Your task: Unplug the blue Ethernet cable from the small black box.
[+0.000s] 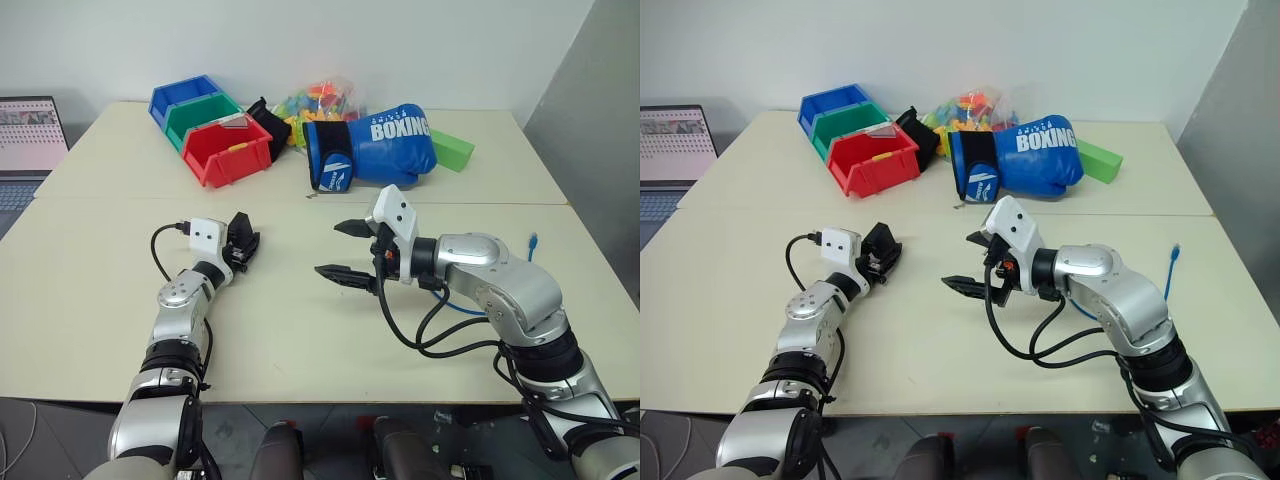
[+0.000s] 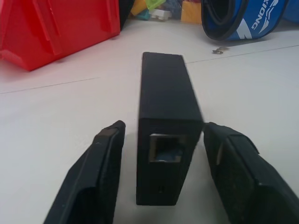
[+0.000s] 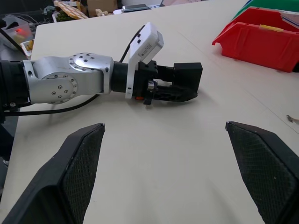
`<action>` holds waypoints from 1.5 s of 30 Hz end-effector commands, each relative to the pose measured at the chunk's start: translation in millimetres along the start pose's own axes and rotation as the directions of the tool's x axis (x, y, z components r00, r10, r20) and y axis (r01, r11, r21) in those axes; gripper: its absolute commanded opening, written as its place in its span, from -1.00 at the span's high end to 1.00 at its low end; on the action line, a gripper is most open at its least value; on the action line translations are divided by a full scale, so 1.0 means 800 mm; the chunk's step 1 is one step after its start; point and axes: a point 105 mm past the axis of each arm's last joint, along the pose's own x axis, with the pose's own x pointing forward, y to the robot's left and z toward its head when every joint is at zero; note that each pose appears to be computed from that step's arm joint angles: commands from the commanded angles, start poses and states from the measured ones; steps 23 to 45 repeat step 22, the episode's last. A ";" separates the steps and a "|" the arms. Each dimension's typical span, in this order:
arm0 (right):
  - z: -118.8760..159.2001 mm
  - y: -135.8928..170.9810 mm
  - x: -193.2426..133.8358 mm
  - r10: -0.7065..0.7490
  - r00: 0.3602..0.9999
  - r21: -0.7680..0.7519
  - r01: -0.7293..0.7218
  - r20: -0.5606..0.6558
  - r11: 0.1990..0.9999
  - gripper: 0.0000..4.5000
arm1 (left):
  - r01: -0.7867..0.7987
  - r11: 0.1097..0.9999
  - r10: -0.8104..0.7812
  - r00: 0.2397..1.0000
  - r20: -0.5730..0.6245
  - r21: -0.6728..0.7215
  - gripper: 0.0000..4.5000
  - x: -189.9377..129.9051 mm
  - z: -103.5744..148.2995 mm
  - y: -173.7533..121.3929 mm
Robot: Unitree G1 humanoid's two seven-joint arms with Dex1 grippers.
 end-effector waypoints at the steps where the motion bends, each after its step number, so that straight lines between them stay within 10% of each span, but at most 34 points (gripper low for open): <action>1: 0.005 0.007 -0.004 -0.013 1.000 0.000 0.013 0.025 1.000 -0.95 | -0.011 0.999 0.011 1.000 0.003 0.035 -0.49 -0.026 0.005 0.013; 22: -0.057 -0.043 -0.133 -0.175 0.979 0.040 0.180 -0.107 0.983 -0.95 | 0.298 0.932 -0.250 0.941 -0.230 0.207 -0.49 -0.150 0.118 0.042; 45: -0.057 -0.043 -0.133 -0.175 0.979 0.040 0.180 -0.107 0.983 -0.95 | 0.298 0.932 -0.250 0.941 -0.230 0.207 -0.49 -0.150 0.118 0.042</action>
